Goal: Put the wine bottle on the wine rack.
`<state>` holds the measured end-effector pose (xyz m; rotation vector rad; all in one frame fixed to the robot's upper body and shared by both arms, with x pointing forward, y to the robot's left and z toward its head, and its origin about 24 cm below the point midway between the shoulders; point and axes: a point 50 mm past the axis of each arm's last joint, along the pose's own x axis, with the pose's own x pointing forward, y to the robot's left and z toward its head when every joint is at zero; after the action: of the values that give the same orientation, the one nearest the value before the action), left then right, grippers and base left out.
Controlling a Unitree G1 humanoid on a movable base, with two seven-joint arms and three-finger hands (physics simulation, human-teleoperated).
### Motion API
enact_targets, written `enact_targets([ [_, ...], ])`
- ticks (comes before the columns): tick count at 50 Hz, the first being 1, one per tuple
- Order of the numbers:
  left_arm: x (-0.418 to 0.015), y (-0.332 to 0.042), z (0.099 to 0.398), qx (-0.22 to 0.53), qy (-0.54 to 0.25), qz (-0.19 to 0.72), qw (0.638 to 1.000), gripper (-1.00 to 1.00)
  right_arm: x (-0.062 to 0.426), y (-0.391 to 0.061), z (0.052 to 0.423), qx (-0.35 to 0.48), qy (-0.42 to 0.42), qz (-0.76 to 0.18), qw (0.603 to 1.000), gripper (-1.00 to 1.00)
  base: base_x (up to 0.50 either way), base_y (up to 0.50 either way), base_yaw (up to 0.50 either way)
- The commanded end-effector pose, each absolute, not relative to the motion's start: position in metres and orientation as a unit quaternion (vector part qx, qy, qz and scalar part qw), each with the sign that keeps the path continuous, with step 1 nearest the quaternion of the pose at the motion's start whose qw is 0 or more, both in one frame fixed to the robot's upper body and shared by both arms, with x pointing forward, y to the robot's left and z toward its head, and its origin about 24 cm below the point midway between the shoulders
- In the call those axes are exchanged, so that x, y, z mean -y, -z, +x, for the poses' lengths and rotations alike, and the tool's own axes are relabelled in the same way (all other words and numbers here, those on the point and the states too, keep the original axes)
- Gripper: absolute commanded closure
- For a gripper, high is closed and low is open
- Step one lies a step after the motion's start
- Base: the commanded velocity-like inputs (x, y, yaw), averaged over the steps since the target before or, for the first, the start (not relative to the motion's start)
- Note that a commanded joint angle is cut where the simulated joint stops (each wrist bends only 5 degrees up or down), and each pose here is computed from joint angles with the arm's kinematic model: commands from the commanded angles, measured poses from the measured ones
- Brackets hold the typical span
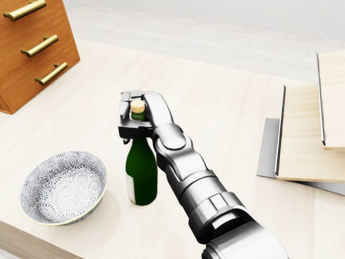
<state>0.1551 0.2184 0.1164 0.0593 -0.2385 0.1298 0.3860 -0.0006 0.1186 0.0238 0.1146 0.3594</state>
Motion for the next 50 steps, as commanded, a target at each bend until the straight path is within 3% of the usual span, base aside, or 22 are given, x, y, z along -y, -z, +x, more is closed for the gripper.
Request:
enact_targets([
  [1,-0.218,-0.114,0.155,0.114,-0.064,0.027,0.991,-1.00,0.003,-0.114,0.385,-0.064,-0.179,0.008,0.982,1.00,0.00,0.00,0.00],
  [22,-0.217,-0.112,0.157,0.110,-0.062,0.025,0.992,-1.00,0.007,-0.115,0.386,-0.055,-0.176,0.009,0.983,1.00,0.00,0.00,0.00],
  [38,-0.216,-0.111,0.158,0.108,-0.061,0.022,0.992,-1.00,0.023,-0.142,0.395,-0.031,-0.154,-0.001,0.988,1.00,0.00,0.00,0.00],
  [50,-0.218,-0.118,0.156,0.124,-0.066,0.027,0.990,-1.00,0.041,-0.194,0.399,0.073,-0.129,0.010,0.989,1.00,0.00,0.00,0.00],
])
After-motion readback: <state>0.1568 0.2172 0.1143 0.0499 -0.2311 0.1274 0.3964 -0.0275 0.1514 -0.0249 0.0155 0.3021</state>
